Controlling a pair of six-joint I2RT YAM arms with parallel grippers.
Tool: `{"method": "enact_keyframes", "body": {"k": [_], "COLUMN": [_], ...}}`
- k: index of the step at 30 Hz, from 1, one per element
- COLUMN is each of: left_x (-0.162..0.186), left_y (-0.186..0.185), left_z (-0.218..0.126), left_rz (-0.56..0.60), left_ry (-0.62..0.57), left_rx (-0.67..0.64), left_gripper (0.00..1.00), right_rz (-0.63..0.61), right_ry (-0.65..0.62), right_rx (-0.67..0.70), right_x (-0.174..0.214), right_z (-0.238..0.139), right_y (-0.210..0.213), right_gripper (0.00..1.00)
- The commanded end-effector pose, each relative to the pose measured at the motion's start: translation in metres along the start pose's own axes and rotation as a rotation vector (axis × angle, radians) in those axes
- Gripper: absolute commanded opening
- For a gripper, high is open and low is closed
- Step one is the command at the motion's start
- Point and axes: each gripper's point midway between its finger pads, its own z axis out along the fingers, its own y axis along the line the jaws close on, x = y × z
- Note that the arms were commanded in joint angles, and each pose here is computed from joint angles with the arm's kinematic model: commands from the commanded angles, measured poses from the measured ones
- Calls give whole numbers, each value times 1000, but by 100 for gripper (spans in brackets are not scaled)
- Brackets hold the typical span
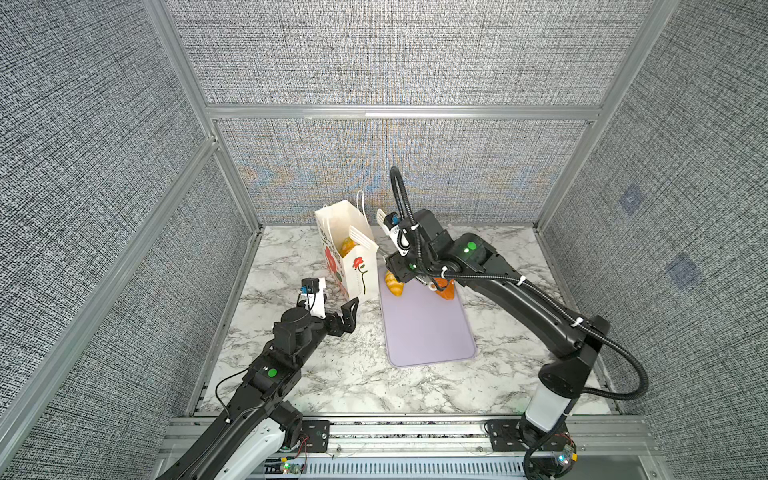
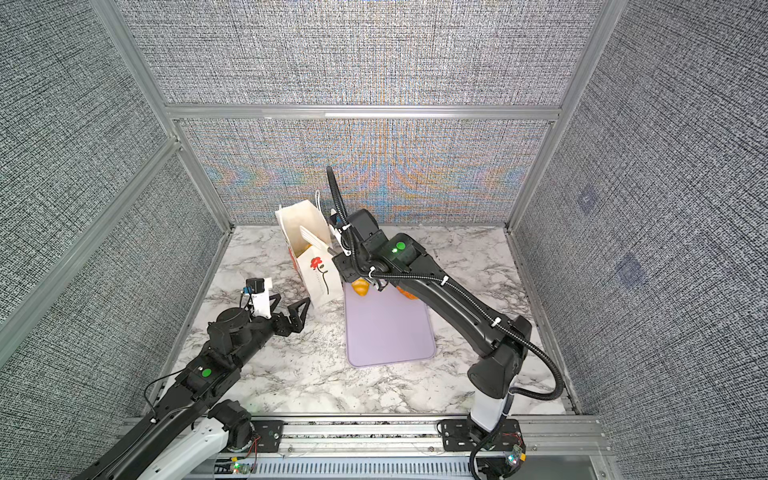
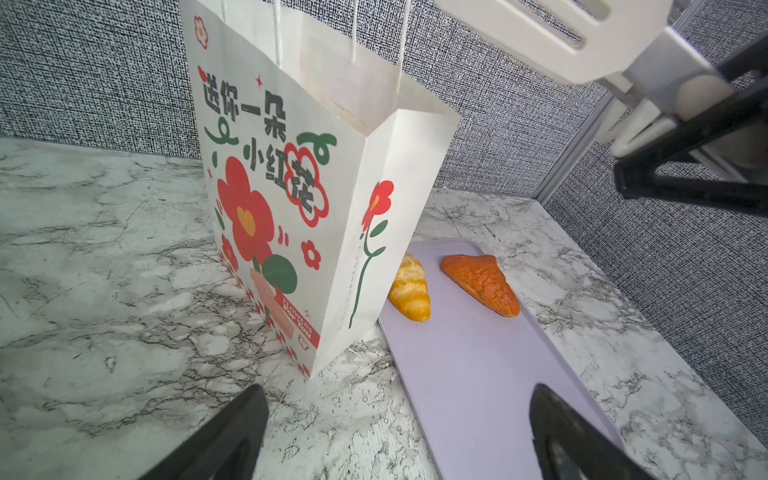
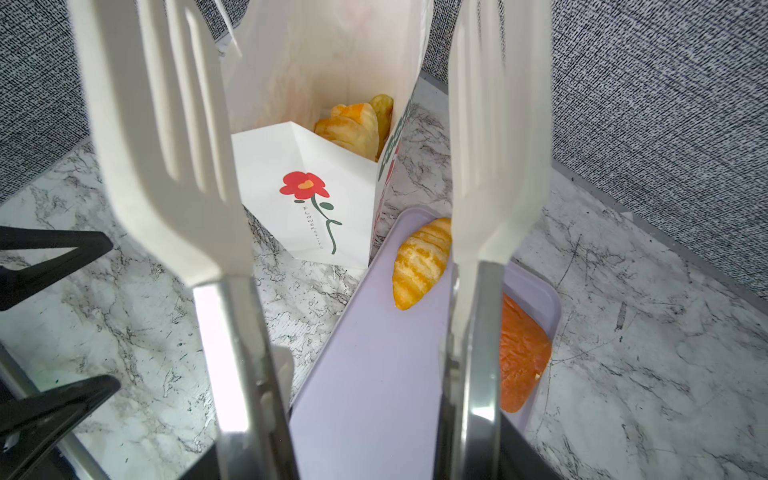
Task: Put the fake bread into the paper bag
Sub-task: 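Move the empty tongs back over the tray with the right gripper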
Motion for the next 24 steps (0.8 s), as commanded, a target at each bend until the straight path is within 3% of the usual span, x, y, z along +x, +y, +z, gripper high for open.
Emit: {"method": "enact_keyframes", "body": {"k": [1, 11, 24], "left_x": [-1, -1, 23], "left_y": [-1, -16, -31], "left_z": [-1, 1, 11], "left_rz": [-23, -40, -45], "left_ry": [-13, -7, 25], "left_rx": [8, 57, 42], "left_gripper": [99, 99, 99], "right_rz": [2, 6, 53], "right_ry": [-45, -53, 53], "right_rx": [17, 62, 170], "right_x": [-8, 14, 86], "right_z": [-7, -23, -19], "right_y": [-4, -18, -49], "right_gripper": [62, 62, 62]}}
